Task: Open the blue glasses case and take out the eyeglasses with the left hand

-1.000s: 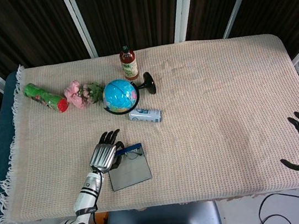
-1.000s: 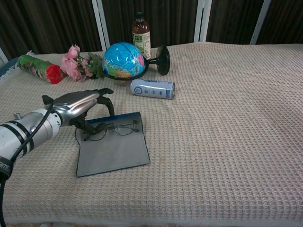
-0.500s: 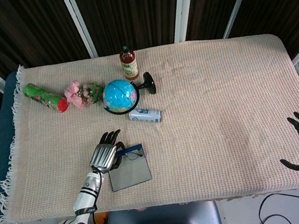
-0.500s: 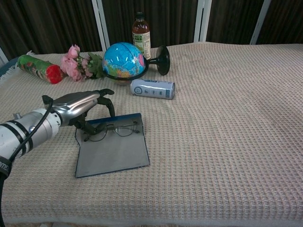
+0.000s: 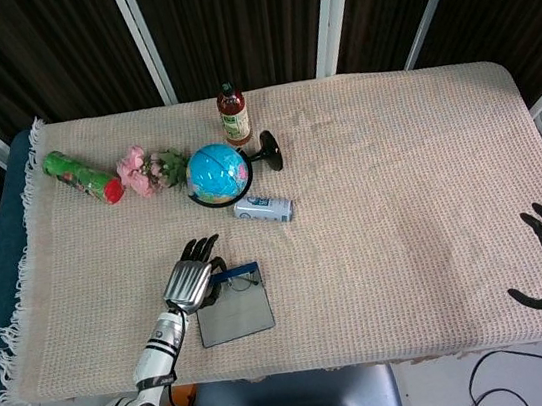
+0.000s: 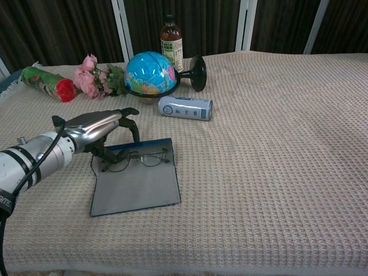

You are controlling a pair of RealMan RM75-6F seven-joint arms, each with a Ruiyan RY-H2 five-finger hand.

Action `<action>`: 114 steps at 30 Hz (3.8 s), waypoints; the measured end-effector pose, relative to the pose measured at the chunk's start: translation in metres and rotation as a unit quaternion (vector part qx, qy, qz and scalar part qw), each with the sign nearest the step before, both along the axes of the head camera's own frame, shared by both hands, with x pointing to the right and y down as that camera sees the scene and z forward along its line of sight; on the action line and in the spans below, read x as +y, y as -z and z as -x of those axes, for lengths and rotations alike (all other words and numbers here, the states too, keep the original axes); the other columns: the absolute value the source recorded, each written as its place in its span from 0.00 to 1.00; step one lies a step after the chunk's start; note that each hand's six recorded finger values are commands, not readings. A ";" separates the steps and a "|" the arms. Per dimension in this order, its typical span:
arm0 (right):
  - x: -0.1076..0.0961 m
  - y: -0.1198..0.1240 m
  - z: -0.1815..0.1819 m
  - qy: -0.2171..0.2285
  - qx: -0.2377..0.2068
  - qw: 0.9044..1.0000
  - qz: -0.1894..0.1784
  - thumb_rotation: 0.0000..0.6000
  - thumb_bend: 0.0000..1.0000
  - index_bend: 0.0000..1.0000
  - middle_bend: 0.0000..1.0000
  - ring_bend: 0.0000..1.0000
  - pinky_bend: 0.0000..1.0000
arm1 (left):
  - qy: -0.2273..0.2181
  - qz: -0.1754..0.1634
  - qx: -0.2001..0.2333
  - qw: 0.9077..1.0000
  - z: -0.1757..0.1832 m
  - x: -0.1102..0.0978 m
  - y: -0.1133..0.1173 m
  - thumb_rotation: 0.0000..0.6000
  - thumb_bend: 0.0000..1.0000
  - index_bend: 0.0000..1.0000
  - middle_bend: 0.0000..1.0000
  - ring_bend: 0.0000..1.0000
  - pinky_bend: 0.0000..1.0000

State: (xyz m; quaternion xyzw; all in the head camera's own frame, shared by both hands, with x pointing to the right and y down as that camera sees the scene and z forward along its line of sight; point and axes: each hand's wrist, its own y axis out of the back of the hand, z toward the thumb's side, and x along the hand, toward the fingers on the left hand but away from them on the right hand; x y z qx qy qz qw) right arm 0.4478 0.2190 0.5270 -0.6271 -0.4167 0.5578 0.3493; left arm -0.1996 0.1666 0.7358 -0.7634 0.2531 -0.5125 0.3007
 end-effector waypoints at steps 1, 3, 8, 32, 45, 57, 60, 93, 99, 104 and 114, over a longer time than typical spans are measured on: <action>0.000 0.000 0.000 0.000 0.000 1.000 0.000 1.00 0.22 0.00 0.00 0.00 0.00 | 0.000 0.000 0.000 1.000 0.000 0.000 0.000 1.00 0.46 0.43 0.00 0.00 0.00; 0.000 0.000 0.000 0.000 0.000 1.000 0.000 1.00 0.22 0.00 0.00 0.00 0.00 | 0.001 -0.001 0.001 1.000 0.000 0.000 0.000 1.00 0.46 0.44 0.00 0.00 0.00; 0.000 0.000 0.000 0.000 0.000 1.000 0.000 1.00 0.22 0.00 0.00 0.00 0.00 | 0.002 -0.002 0.003 1.000 0.000 -0.001 0.000 1.00 0.47 0.45 0.00 0.00 0.00; 0.001 0.002 0.001 0.001 0.000 1.000 -0.003 1.00 0.22 0.00 0.00 0.00 0.00 | 0.083 -0.012 0.094 0.992 0.008 -0.006 0.011 1.00 0.47 0.48 0.00 0.00 0.00; 0.001 0.002 0.001 0.000 0.000 1.000 -0.005 1.00 0.22 0.00 0.00 0.00 0.00 | 0.115 -0.043 0.125 0.985 0.013 -0.013 0.016 1.00 0.48 0.48 0.00 0.00 0.00; 0.002 0.003 0.000 -0.001 0.001 1.000 -0.005 1.00 0.22 0.00 0.00 0.00 0.00 | 0.137 -0.074 0.140 0.978 0.020 -0.024 0.019 1.00 0.48 0.48 0.00 0.00 0.00; 0.002 0.003 0.000 -0.001 0.001 1.000 -0.005 1.00 0.22 0.00 0.00 0.00 0.00 | 0.141 -0.074 0.139 0.977 0.023 -0.024 0.017 1.00 0.48 0.48 0.00 0.00 0.00; 0.001 -0.001 0.001 0.000 0.008 1.000 -0.001 1.00 0.22 0.00 0.00 0.00 0.00 | 0.187 -0.085 0.073 0.976 0.098 -0.069 0.016 1.00 0.42 0.14 0.00 0.00 0.00; 0.003 -0.004 0.004 0.007 0.014 1.000 0.004 1.00 0.22 0.00 0.00 0.00 0.00 | 0.138 -0.063 0.058 0.987 0.118 -0.033 0.048 1.00 0.40 0.01 0.00 0.00 0.00; 0.006 -0.008 0.009 0.016 0.019 1.000 0.010 1.00 0.22 0.00 0.00 0.00 0.00 | 0.093 -0.048 0.024 0.994 0.156 0.030 0.088 1.00 0.40 0.00 0.00 0.00 0.00; 0.011 -0.015 0.020 0.034 0.024 0.999 0.017 1.00 0.22 0.00 0.00 0.00 0.00 | 0.090 -0.098 -0.034 0.991 0.213 0.118 0.154 1.00 0.40 0.00 0.00 0.00 0.00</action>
